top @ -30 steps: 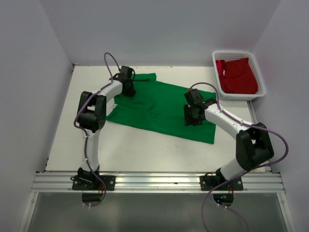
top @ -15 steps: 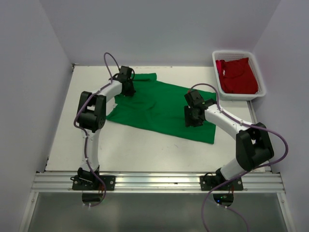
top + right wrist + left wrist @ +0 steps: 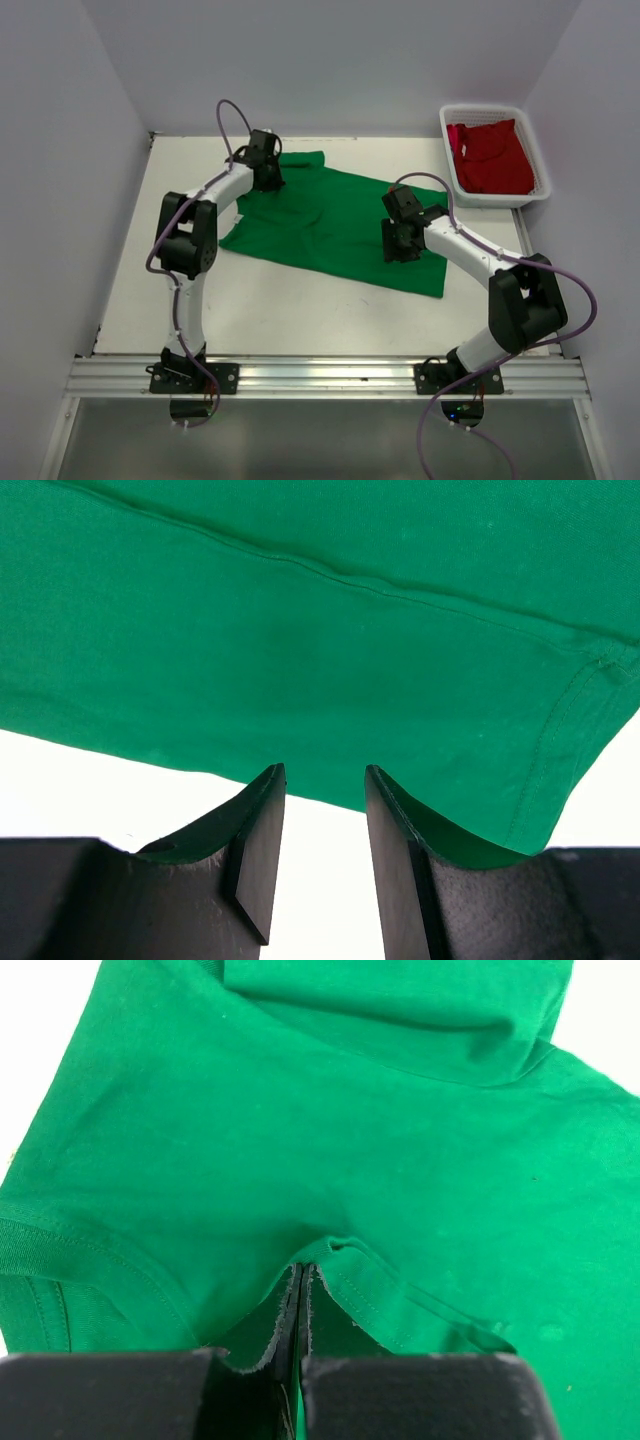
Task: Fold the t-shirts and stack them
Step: Fold the flattened tshirt in 1/3 of the way, then grap the side of the flattened tshirt furthest away from the robot with both arms
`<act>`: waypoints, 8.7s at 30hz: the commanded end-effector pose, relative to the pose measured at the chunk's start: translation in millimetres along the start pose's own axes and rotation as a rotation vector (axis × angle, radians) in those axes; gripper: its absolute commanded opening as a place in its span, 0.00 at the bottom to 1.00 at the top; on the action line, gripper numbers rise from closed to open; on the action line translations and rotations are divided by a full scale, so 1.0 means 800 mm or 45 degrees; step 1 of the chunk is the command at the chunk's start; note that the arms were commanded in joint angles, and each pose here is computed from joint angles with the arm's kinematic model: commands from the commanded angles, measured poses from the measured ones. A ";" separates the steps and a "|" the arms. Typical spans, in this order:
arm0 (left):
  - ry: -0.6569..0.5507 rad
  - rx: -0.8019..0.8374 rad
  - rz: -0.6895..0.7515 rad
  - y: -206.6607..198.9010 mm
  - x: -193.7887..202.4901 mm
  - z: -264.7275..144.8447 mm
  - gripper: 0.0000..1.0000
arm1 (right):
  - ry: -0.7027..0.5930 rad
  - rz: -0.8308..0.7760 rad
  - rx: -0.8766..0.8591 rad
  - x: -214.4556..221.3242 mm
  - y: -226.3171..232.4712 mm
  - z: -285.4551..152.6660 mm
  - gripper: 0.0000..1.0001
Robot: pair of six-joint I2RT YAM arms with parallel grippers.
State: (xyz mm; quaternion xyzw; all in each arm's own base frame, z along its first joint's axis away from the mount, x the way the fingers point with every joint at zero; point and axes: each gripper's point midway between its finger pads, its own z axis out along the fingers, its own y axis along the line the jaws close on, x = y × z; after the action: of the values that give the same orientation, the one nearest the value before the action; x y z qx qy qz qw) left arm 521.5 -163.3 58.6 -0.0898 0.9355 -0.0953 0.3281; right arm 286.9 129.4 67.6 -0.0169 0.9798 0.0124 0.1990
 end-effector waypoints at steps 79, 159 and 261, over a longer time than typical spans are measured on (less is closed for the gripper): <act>0.434 -0.236 0.015 0.114 0.306 -0.183 0.00 | 0.518 0.402 0.221 0.151 -0.073 0.055 0.00; 0.153 -0.391 -0.280 0.175 0.039 -0.051 0.00 | -0.081 0.249 0.095 -0.011 -0.049 -0.050 0.29; 0.025 -0.213 -0.216 0.153 -0.010 -0.095 0.00 | -0.118 0.486 0.227 -0.168 -0.102 0.065 0.41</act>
State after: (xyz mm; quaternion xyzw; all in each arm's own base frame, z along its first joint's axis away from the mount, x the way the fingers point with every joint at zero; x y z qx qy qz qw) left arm 452.1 -35.5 81.4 -0.2077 0.9377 -0.0322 0.2767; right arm 414.2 50.2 67.3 0.1898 0.9534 -0.0571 0.2273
